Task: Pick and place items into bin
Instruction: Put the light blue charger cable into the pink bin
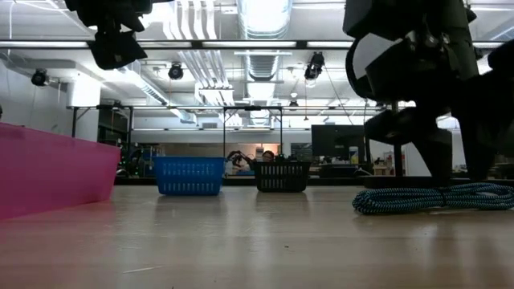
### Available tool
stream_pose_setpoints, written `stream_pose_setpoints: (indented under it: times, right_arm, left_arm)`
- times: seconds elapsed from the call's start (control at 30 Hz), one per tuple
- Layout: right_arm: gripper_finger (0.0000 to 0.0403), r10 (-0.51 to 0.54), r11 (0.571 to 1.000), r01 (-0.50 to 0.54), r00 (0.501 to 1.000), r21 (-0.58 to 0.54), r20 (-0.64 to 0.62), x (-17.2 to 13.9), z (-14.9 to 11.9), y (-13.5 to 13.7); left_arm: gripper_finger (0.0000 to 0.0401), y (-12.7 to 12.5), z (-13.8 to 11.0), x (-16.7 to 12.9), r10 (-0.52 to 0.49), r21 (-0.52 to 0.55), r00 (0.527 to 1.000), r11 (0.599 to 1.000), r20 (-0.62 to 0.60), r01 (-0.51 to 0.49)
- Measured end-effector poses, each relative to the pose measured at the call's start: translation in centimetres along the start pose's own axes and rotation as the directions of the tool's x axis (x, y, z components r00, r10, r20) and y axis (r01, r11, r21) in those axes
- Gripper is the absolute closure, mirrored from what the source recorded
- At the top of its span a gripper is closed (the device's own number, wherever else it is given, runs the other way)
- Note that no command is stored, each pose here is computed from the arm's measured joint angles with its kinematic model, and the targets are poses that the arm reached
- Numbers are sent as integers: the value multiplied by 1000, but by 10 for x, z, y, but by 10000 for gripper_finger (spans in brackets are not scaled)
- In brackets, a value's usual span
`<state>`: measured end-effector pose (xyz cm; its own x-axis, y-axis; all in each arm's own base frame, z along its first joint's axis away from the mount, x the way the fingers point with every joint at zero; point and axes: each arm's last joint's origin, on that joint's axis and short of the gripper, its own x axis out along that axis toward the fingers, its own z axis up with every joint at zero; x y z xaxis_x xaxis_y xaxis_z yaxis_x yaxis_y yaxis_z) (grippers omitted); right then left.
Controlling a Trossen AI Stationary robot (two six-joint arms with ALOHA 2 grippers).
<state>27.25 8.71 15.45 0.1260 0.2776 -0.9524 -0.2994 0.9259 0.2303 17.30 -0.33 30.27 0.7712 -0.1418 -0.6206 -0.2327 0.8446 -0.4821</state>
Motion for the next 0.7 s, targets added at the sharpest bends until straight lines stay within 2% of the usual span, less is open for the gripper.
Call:
stream_pose_setpoints:
  times: [0.43,0.53,0.7]
  right_arm:
    - [298,2,1000,-1,1000,-27,18,18,-15,-5]
    - [319,3,1000,-3,1000,-11,16,18,-16,-5]
    - [376,8,1000,-9,1000,21,31,16,-12,-4]
  left_arm:
    - [206,0,0,0,1,0,1000,1000,4,-1]
    - [206,0,0,0,1,-1,1000,1000,4,-1]
    - [206,0,0,0,1,-1,1000,1000,3,-1]
